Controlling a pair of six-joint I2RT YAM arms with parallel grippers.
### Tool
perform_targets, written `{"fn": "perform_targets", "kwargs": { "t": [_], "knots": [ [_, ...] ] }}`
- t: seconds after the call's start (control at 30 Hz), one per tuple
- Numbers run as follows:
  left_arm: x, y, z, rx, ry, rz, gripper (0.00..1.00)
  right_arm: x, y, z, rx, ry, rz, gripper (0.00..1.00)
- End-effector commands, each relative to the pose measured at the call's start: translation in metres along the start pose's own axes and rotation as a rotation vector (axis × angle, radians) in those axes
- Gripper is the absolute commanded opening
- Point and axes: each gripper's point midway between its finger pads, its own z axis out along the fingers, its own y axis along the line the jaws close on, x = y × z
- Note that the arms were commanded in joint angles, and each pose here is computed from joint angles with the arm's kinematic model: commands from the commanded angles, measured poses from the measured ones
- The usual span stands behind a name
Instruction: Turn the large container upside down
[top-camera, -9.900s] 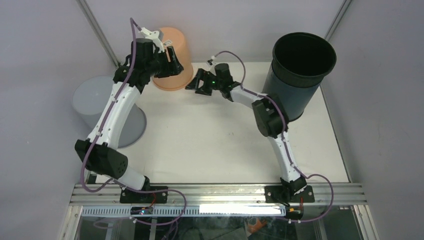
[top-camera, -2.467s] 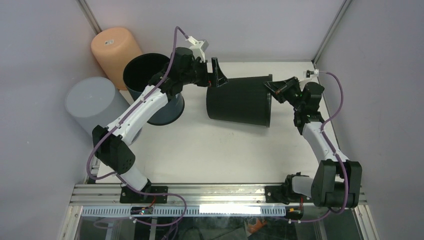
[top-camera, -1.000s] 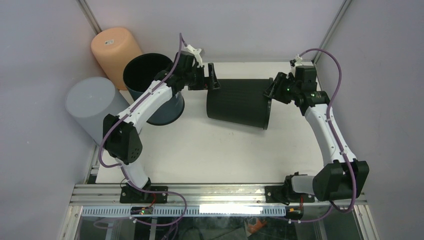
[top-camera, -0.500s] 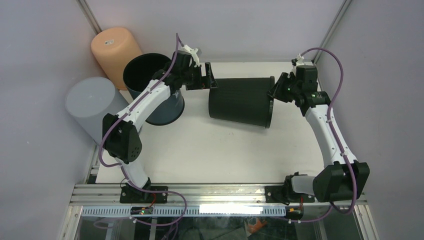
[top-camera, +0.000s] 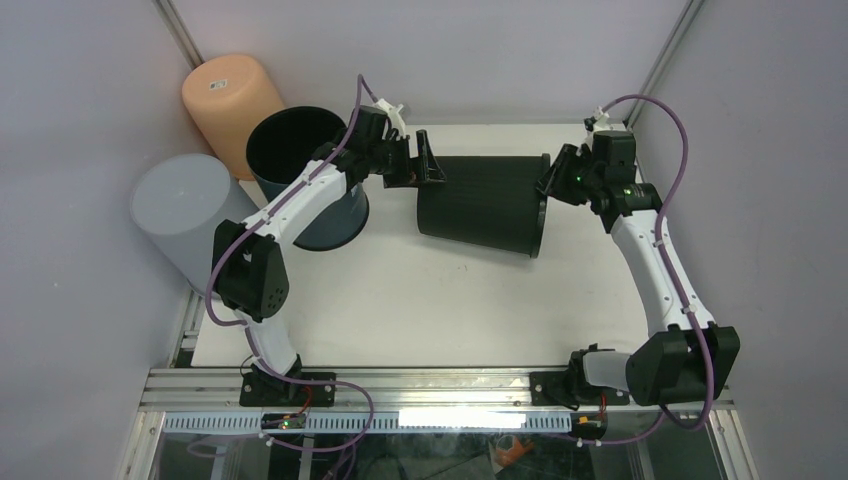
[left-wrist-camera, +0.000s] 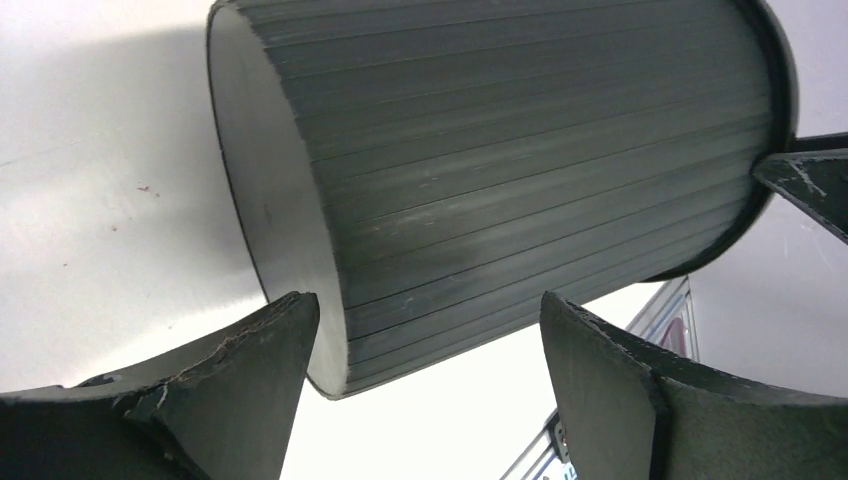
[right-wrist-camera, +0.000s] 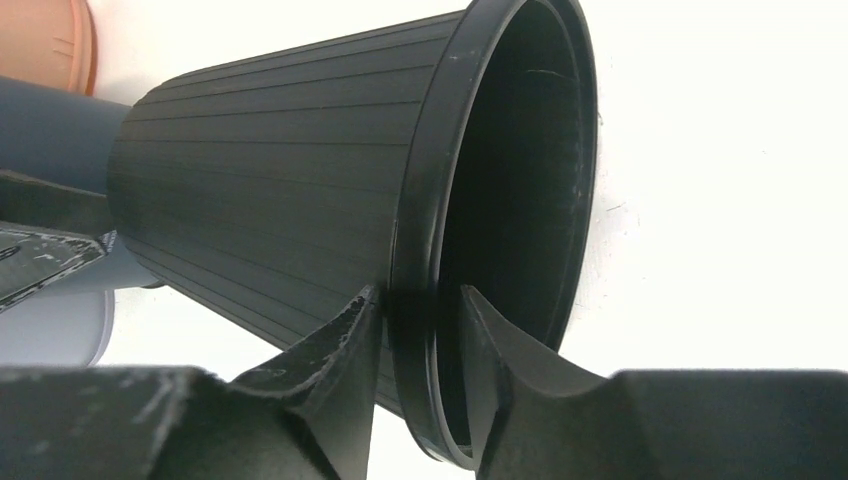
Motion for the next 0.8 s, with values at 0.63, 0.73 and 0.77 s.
{"fn": "perform_targets", "kwargs": {
  "t": [0.63,0.73,0.77],
  "knots": [
    [-0.007,-0.03,-0.002,0.153,-0.004,-0.009,0.84,-0.013,-0.001,-0.019,0.16,-0.03,-0.142,0.09],
    [-0.002,-0.034,0.001,0.183,0.028,-0.016,0.83,-0.014,-0.003,-0.019,0.17,-0.033,-0.141,0.02],
    [0.0,-0.035,0.002,0.196,0.04,-0.019,0.83,-0.014,-0.003,-0.019,0.171,-0.032,-0.141,0.0]
  ]
}}
